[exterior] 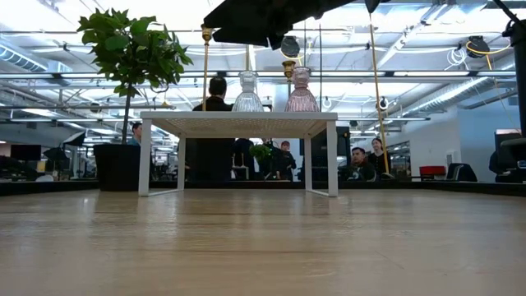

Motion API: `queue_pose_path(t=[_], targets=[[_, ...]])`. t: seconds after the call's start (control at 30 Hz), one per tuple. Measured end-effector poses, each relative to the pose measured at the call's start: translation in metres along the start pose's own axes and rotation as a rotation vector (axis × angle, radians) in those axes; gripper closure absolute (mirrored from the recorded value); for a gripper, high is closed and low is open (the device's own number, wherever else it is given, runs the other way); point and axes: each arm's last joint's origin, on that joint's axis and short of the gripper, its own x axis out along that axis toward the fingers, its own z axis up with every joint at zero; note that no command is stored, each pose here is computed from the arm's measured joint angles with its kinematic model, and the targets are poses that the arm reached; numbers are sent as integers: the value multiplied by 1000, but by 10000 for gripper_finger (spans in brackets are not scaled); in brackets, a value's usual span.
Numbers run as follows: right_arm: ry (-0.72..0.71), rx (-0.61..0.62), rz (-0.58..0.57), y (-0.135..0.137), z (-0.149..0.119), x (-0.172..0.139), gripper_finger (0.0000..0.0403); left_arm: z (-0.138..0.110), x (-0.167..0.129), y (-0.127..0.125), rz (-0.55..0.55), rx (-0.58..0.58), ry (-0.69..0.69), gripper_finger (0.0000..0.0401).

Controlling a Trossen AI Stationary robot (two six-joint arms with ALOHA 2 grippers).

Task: Pick & Place candle stick holders
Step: Put the transparent candle holder on the shelf

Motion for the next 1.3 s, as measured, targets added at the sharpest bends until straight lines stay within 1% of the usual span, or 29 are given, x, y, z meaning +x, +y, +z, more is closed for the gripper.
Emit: queue_pose_path(t=[0.13, 0.23, 0.43, 0.63, 0.83, 0.93, 1.1, 1.17, 1.3], targets=[[0, -5, -1, 0, 0, 0, 181, -6, -2, 8, 66, -16, 42, 81], [0, -5, -1, 0, 0, 0, 181, -8, -3, 11, 89, -71, 51, 80], [3, -8, 0, 0, 0, 0, 181, -24, 8, 10, 0, -148, 7, 80], [4, -8, -1, 0, 0, 0, 181, -41, 18, 22, 8, -160, -57, 80], [7, -9, 0, 0, -1, 0, 181, -52, 25, 29, -6, -155, -47, 82], [7, -9, 0, 0, -1, 0, 181, -54, 26, 30, -5, -141, -41, 103], [7, -9, -1, 0, -1, 0, 181, -51, 26, 28, -10, -124, -80, 165], [8, -9, 0, 0, -1, 0, 181, -48, 27, 28, 2, -127, -111, 189], [8, -8, -1, 0, -1, 0, 181, -44, 31, 31, 29, -138, -121, 228]])
